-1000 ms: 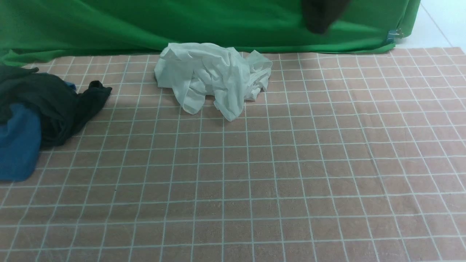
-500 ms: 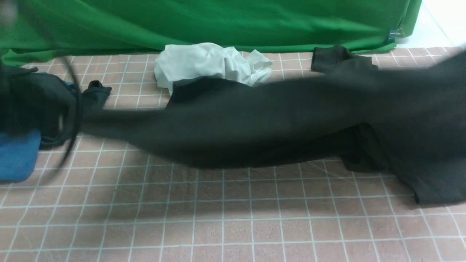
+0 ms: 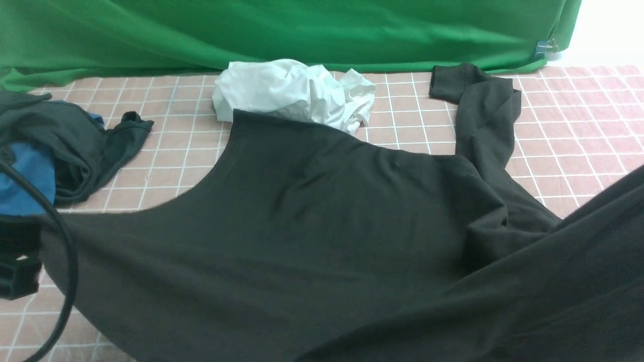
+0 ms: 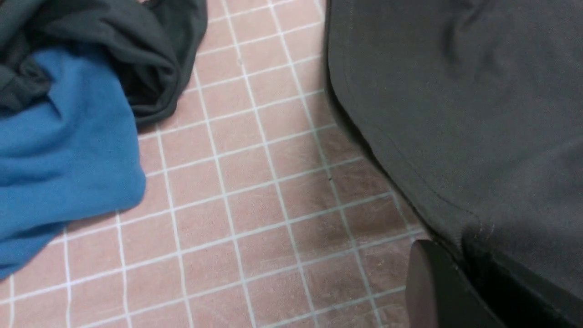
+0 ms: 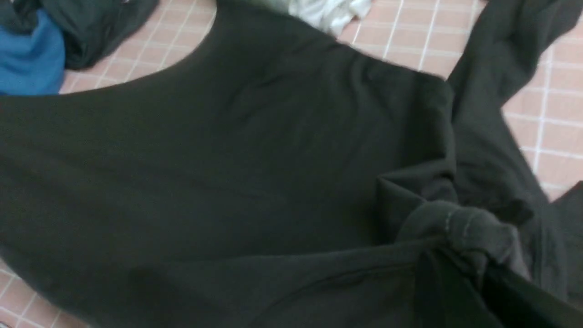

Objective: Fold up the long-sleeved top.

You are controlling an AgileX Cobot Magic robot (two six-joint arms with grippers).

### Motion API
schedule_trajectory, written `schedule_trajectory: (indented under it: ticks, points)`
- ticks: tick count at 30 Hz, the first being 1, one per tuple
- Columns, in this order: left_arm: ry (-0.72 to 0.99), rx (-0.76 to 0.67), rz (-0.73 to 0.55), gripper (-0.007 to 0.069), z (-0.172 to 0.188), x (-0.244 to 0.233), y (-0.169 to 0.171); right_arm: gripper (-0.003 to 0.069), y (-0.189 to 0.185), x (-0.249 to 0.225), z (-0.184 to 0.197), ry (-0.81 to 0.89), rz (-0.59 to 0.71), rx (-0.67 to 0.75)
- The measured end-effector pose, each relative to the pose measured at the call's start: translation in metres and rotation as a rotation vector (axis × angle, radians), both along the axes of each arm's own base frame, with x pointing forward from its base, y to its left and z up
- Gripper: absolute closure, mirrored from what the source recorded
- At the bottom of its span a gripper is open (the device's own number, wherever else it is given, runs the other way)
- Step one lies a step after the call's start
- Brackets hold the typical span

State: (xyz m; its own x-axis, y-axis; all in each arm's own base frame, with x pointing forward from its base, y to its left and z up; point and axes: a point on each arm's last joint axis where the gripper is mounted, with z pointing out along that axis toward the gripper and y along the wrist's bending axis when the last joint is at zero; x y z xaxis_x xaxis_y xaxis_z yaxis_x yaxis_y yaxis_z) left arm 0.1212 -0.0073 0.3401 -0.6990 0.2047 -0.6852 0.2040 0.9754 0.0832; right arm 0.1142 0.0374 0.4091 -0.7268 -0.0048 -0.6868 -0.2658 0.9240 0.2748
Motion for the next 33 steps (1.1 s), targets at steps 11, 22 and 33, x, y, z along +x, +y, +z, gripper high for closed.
schedule_trajectory:
  ticks: [11, 22, 33]
  points:
    - [0.034, 0.000, 0.012, 0.0590, -0.017, 0.032, 0.001, 0.0593, -0.017, 0.170, -0.083, -0.075, -0.144, -0.273]
    - [0.061, -0.006, 0.007, 0.0590, -0.024, 0.035, 0.000, 0.0140, -0.015, 0.184, -0.108, 0.055, -0.109, -0.310]
    - [0.018, -0.023, 0.006, 0.0590, -0.022, 0.038, -0.001, 0.0134, 0.058, 0.073, -0.175, 0.386, 0.668, -0.731]
